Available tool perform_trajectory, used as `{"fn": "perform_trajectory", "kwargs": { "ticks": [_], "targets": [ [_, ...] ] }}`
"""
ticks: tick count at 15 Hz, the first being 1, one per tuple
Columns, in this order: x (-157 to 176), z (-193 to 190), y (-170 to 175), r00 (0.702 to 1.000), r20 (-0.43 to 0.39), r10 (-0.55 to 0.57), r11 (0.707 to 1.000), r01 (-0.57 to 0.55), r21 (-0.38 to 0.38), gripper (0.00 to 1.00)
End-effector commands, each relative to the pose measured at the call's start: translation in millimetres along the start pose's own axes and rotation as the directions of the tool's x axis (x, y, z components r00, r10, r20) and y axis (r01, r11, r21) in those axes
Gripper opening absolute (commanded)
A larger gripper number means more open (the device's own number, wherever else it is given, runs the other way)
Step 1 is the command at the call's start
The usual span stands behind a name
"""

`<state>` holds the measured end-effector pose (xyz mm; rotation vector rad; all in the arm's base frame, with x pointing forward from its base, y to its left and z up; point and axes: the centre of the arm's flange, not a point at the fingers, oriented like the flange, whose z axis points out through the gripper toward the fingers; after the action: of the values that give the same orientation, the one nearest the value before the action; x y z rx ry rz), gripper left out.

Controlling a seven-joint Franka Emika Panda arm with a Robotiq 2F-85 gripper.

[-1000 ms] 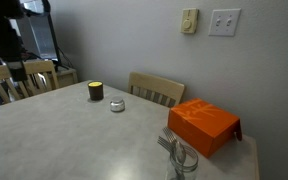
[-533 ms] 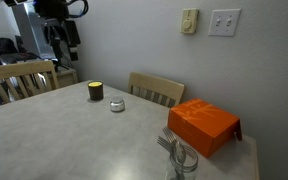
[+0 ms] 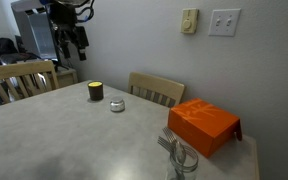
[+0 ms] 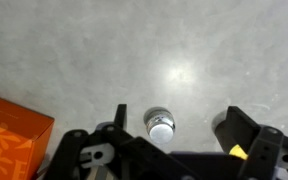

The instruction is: Put the lid on the table

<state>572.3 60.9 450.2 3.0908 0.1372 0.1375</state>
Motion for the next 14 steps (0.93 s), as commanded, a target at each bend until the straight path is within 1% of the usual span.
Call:
{"fn": "perform_trajectory", "kwargs": {
  "ticks": [1, 2, 3, 4, 5, 8, 10, 11, 14],
  "targets": [
    [-2.3, 28.1, -1.6, 0.986, -0.104, 0.134, 0.99, -0.128, 0.055, 1.0],
    [5.6, 38.2, -2.2, 0.975, -0.138, 0.172, 0.984, -0.164, 0.069, 1.0],
    [11.7, 47.4, -1.3, 0.966, -0.155, 0.207, 0.978, -0.199, 0.065, 1.0],
    [19.5, 57.5, 1.0, 0.96, -0.176, 0.219, 0.976, -0.213, 0.052, 1.0],
    [27.0, 65.9, 2.7, 0.954, -0.194, 0.228, 0.974, -0.221, 0.06, 1.0],
    [55.9, 91.5, 9.0, 0.957, -0.217, 0.19, 0.982, -0.189, 0.028, 1.0],
    [77.4, 106.1, 11.4, 0.973, -0.196, 0.124, 0.992, -0.125, 0.008, 1.0],
    [45.9, 93.5, 8.6, 0.965, -0.196, 0.174, 0.985, -0.171, 0.03, 1.0],
    [63.0, 109.3, 8.7, 0.97, -0.192, 0.149, 0.989, -0.147, 0.025, 1.0]
  ]
}}
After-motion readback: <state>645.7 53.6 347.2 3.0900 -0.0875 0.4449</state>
